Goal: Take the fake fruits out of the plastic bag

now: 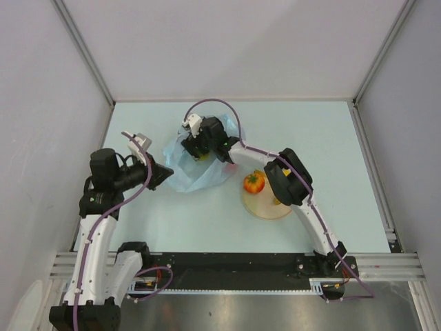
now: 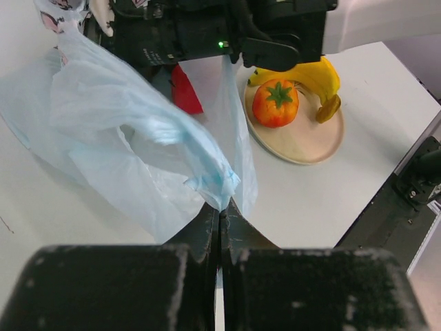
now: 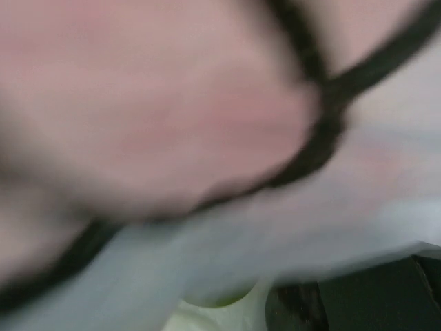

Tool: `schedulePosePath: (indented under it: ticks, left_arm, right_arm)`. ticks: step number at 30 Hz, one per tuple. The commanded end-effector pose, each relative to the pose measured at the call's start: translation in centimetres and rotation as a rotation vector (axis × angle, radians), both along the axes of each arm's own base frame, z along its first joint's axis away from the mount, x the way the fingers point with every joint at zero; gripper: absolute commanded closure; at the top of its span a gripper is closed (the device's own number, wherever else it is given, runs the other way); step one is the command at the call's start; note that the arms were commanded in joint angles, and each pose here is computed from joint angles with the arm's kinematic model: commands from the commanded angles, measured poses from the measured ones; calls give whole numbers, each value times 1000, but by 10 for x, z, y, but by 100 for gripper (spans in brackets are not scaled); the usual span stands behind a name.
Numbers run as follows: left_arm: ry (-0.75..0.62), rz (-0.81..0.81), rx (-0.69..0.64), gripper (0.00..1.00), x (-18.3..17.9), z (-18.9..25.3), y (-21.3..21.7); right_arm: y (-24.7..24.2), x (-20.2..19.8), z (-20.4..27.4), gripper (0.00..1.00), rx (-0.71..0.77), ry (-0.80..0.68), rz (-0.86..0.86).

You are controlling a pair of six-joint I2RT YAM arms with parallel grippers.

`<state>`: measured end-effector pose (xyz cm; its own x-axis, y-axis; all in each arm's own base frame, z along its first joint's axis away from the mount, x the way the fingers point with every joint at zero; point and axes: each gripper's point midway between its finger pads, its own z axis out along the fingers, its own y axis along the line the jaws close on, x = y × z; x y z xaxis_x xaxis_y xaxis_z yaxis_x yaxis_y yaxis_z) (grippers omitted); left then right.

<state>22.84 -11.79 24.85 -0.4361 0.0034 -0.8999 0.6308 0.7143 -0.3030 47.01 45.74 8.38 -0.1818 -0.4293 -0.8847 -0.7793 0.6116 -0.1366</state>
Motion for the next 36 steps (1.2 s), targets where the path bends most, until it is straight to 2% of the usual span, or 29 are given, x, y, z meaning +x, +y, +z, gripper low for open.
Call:
schedulePosePath:
  ticks: [1,6,10,16,20,25,28,30,33,36]
  left_arm:
    - [-11,5,19,100,3,1,3]
    - [-28,29,33,100,7,4,7]
    - [-44,51,34,100,14,5,9]
    - [-77,66,14,100,24,7,9]
    - [-94,78,-10,100,33,14,9]
    - [-114,78,-22,100,43,19,8]
    - [-116,87,-16,100,49,18,10]
    - [-114,94,-13,100,52,16,11]
    - [-112,103,-15,100,54,15,12]
    - [-106,105,-16,100,56,14,12]
  right_arm:
    - [-7,12,-16,1,-17,106,-39]
    - [-17,4,-25,0,-55,145,-45]
    - [-21,-6,-6,21,-36,150,-4]
    - [-13,-38,52,29,23,182,116]
    - [-14,-80,103,29,60,180,249]
    - [-24,-142,120,27,54,196,452]
    - [-43,-178,128,27,24,178,578]
    - [-62,-194,139,28,9,114,630]
    - [-91,-209,160,30,3,61,658]
    - [-127,-221,151,30,-72,51,683]
